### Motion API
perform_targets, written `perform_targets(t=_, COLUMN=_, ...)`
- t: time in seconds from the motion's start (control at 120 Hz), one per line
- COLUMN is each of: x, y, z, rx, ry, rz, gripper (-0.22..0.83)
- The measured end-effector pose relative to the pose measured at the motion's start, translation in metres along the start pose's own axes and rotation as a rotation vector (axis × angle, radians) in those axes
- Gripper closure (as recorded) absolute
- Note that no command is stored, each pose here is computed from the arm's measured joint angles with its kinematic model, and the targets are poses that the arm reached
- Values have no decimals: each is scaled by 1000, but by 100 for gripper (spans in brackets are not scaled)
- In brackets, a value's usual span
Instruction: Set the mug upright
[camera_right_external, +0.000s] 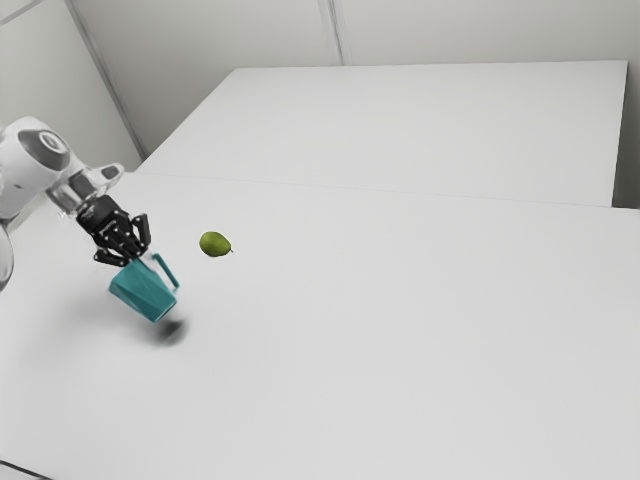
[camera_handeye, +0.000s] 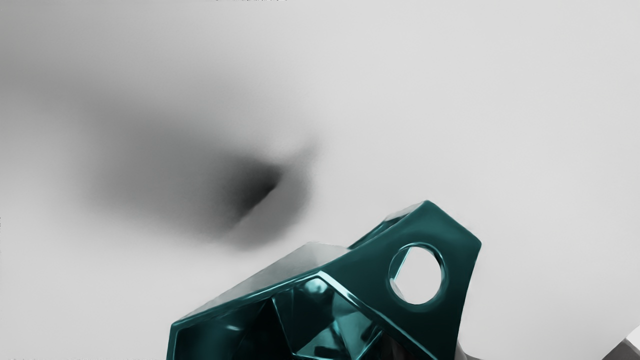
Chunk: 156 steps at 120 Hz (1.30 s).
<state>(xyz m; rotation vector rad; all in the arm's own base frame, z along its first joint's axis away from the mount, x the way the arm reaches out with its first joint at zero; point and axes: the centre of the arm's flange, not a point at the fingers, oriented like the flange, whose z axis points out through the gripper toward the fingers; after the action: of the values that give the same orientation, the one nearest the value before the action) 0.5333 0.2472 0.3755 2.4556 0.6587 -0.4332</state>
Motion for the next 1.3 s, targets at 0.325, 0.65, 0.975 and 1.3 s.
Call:
perform_targets(t=0.325, x=-28, y=122, z=58, rx=419, ry=161, rz=209, gripper=79)
perform_targets(t=0.65, x=-51, y=194, z=107, rx=564, ry=331, rz=269, gripper=79)
perform_targets(t=0.975, x=-41, y=195, z=134, rx=545, ry=418, rz=142, gripper=79)
perform_targets(t=1.3, x=-33, y=193, z=149, rx=531, ry=448, rz=62, gripper=51)
